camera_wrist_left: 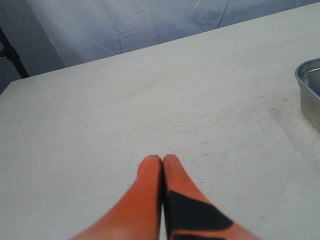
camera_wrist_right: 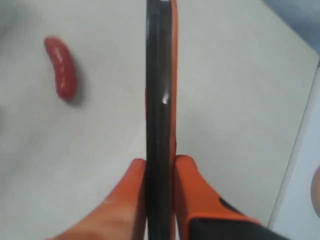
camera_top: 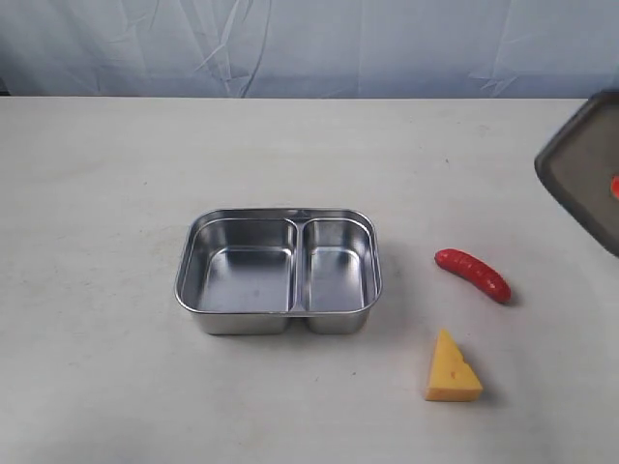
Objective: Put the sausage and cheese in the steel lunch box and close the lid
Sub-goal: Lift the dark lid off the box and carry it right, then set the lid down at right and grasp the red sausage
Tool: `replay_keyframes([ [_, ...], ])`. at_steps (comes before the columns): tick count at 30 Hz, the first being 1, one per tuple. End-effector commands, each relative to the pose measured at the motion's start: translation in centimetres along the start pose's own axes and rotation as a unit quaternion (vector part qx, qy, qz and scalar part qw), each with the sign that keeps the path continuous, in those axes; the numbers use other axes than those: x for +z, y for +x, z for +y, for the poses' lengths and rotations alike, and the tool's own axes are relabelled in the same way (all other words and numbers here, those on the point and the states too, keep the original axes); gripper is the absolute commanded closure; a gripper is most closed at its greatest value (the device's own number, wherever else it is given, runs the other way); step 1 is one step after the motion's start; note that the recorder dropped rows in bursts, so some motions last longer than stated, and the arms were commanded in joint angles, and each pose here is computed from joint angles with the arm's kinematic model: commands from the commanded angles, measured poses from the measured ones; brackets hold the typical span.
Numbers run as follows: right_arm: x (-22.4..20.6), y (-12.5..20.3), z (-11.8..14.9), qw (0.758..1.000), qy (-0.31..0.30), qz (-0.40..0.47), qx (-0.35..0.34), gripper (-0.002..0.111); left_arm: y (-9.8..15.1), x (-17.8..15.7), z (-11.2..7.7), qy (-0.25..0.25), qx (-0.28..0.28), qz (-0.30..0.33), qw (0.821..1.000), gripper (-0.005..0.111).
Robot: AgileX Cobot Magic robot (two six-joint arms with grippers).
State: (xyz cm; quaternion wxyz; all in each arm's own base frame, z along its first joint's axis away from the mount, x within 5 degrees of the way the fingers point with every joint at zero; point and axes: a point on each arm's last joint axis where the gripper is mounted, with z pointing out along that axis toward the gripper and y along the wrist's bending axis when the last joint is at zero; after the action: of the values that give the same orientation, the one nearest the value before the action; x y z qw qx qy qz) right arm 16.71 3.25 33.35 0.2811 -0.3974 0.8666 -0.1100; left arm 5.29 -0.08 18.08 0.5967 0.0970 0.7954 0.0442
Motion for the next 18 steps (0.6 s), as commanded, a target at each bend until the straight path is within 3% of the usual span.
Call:
replay_keyframes([
  [1, 0.1, 0.8, 1.4, 0.993, -0.036, 0.094, -0.064, 0.109, 0.0, 0.0, 0.0, 0.002, 0.000, -0.007, 1.000, 0.107],
  [5, 2.0, 1.7, 3.5, 0.982, -0.072, 0.131, -0.111, 0.109, 0.0, 0.0, 0.0, 0.002, 0.000, -0.007, 1.000, 0.107],
  [11, 6.4, 7.6, 8.2, 0.944, -0.146, 0.248, -0.160, 0.109, 0.0, 0.0, 0.0, 0.002, 0.000, -0.007, 1.000, 0.107],
  [13, 7.0, 7.2, 8.3, 0.966, -0.116, 0.191, -0.129, 0.109, 0.0, 0.0, 0.0, 0.002, 0.000, -0.007, 1.000, 0.107],
  [15, 7.1, 6.5, 8.1, 0.984, -0.084, 0.151, -0.046, 0.109, 0.0, 0.0, 0.0, 0.002, 0.000, -0.007, 1.000, 0.107],
  [18, 7.0, 6.6, 8.3, 0.982, -0.094, 0.161, -0.024, 0.109, 0.0, 0.0, 0.0, 0.002, 0.000, -0.007, 1.000, 0.107],
])
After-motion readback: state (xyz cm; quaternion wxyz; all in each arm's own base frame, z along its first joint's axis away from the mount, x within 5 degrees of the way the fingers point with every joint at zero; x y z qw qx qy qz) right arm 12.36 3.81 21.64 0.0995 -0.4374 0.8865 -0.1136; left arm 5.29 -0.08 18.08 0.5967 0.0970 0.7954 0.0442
